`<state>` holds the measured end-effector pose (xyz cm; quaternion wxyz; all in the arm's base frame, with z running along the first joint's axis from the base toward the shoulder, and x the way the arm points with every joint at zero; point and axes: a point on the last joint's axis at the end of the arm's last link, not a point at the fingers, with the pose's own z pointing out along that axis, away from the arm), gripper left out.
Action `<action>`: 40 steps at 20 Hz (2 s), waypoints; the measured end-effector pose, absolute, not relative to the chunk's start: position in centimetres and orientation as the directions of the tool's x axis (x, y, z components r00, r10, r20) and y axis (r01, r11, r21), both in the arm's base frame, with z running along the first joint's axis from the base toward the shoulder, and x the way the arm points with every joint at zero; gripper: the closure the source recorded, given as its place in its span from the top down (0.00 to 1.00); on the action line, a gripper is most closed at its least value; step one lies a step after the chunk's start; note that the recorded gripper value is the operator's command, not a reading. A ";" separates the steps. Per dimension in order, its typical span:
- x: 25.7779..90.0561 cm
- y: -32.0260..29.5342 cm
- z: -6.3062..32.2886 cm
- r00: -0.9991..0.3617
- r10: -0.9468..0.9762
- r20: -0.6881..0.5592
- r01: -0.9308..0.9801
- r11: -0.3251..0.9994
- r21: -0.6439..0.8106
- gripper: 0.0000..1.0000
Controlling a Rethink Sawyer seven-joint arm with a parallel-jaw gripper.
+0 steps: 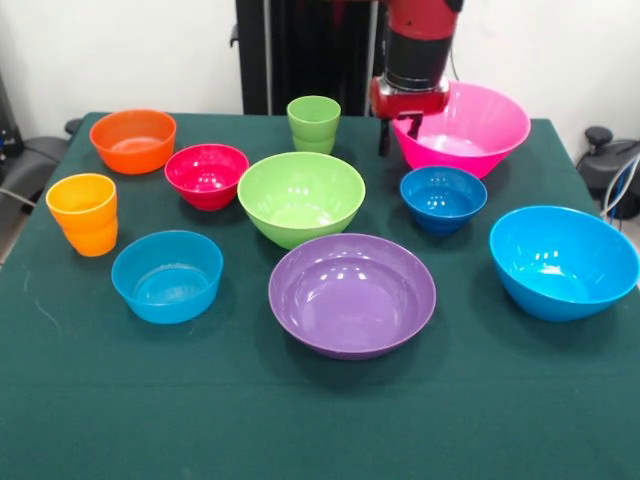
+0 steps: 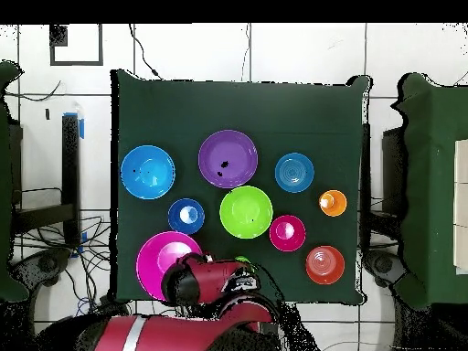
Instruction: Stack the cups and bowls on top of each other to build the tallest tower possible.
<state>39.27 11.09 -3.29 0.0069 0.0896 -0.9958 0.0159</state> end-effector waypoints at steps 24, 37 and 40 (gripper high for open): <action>39.5 12.9 4.3 -0.993 -0.092 0.075 -0.093 0.996 -0.004 0.00; 41.9 13.4 10.4 -0.992 0.010 0.126 0.014 0.999 0.037 0.00; 42.4 13.6 11.9 -0.991 0.020 0.133 0.027 0.999 0.046 0.00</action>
